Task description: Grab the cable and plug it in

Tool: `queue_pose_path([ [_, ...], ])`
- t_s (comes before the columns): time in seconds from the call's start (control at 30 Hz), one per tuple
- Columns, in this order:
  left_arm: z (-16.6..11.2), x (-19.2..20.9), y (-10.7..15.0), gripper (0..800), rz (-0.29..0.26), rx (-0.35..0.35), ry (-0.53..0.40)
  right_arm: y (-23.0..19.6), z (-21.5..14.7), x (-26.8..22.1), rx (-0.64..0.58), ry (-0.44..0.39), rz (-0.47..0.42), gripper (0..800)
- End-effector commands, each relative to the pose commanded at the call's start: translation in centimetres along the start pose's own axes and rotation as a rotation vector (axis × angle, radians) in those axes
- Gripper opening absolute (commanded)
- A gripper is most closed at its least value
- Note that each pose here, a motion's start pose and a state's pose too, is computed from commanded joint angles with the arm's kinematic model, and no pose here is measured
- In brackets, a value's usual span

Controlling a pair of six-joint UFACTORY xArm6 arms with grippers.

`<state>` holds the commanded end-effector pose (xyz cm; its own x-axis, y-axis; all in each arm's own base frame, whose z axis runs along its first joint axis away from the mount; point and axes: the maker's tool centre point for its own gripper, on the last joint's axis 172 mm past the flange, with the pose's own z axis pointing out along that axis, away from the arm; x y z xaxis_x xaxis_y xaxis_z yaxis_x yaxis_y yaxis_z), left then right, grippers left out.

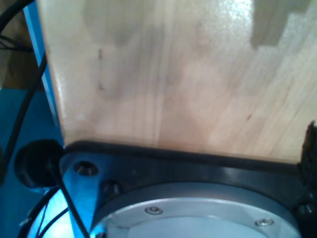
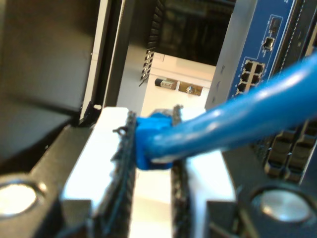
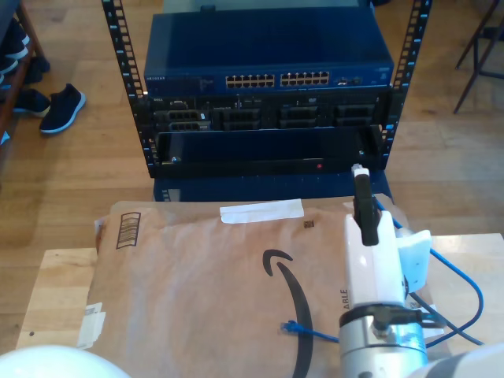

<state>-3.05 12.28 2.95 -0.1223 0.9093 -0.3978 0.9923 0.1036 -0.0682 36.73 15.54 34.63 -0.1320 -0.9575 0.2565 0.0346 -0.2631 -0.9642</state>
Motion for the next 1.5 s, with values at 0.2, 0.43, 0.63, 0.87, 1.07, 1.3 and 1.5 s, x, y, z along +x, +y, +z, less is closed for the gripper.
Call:
queue_pose_path([
  [0.2,0.0,0.0,0.0,800,0.000,0.000,0.000,1.9,0.4,-1.4,-0.027,-0.008,-0.044,0],
  [0.43,0.0,0.0,0.0,800,0.000,0.000,0.000,1.4,1.4,-3.5,-0.059,-0.038,0.016,0],
  [0.63,0.0,0.0,0.0,800,0.000,0.000,0.000,2.6,1.4,-4.0,-0.063,-0.021,-0.024,0],
  [0.87,0.0,0.0,0.0,800,-0.001,-0.001,0.000,3.7,2.0,-5.0,-0.124,-0.047,-0.005,0],
  [1.07,0.0,0.0,0.0,800,0.000,0.000,0.000,3.2,2.1,-4.7,-0.130,-0.046,-0.021,0],
  [1.3,0.0,0.0,0.0,800,0.000,0.000,0.000,2.4,2.9,-6.8,-0.122,-0.052,0.030,0],
  [1.5,0.0,0.0,0.0,800,0.000,0.000,0.000,2.3,2.9,-6.6,-0.120,-0.042,0.035,0],
])
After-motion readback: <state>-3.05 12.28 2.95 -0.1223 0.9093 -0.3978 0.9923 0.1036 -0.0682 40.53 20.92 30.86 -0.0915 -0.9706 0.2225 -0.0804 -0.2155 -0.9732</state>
